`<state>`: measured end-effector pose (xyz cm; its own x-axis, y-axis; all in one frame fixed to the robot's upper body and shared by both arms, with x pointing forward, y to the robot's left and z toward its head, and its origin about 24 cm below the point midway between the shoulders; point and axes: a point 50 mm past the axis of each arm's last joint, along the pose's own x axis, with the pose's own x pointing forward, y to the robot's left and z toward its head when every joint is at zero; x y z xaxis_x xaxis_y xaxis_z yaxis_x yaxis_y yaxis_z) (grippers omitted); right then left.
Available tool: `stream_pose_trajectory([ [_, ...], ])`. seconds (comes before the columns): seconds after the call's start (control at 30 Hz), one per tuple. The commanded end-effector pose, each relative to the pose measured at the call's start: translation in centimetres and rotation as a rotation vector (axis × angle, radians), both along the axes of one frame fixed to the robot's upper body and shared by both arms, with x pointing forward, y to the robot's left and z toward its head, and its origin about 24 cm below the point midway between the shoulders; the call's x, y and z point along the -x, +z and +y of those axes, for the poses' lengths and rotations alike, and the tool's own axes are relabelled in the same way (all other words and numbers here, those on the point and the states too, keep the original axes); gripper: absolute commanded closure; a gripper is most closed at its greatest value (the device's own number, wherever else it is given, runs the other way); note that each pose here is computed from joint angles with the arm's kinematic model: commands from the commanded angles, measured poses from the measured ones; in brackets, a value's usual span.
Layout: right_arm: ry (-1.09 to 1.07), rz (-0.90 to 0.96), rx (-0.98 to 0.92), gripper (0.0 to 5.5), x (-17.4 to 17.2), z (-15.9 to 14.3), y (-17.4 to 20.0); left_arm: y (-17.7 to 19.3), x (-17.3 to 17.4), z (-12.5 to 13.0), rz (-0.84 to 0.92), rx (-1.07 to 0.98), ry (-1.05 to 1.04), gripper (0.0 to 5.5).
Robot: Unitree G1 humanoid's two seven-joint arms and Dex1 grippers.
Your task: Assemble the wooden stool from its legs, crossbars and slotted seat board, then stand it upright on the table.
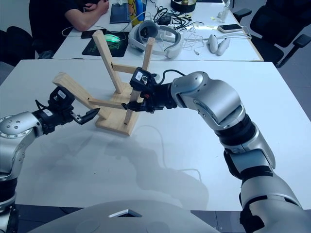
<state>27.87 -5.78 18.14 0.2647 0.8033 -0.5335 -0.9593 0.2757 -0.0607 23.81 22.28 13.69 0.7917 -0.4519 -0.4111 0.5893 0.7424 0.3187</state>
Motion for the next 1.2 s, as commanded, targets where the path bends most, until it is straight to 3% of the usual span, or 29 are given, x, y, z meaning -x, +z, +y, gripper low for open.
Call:
stream_pose_trajectory([
  [0.03,0.022,0.121,0.127,3.44,0.9,1.5,-4.5,-0.2,1.0,-3.3,0.013,0.090,-0.188,0.92],
  [0.27,0.075,0.134,0.177,3.44,2.7,2.5,-6.8,-0.4,1.1,-3.4,0.017,0.100,-0.176,0.92],
  [0.7,0.109,0.110,0.185,3.44,2.8,3.7,-6.8,-0.7,1.0,-3.4,0.015,0.103,-0.160,0.92],
  [1.2,0.191,0.083,0.250,3.44,0.2,5.7,-4.9,-0.8,1.4,-4.5,0.007,0.103,-0.178,0.92],
])
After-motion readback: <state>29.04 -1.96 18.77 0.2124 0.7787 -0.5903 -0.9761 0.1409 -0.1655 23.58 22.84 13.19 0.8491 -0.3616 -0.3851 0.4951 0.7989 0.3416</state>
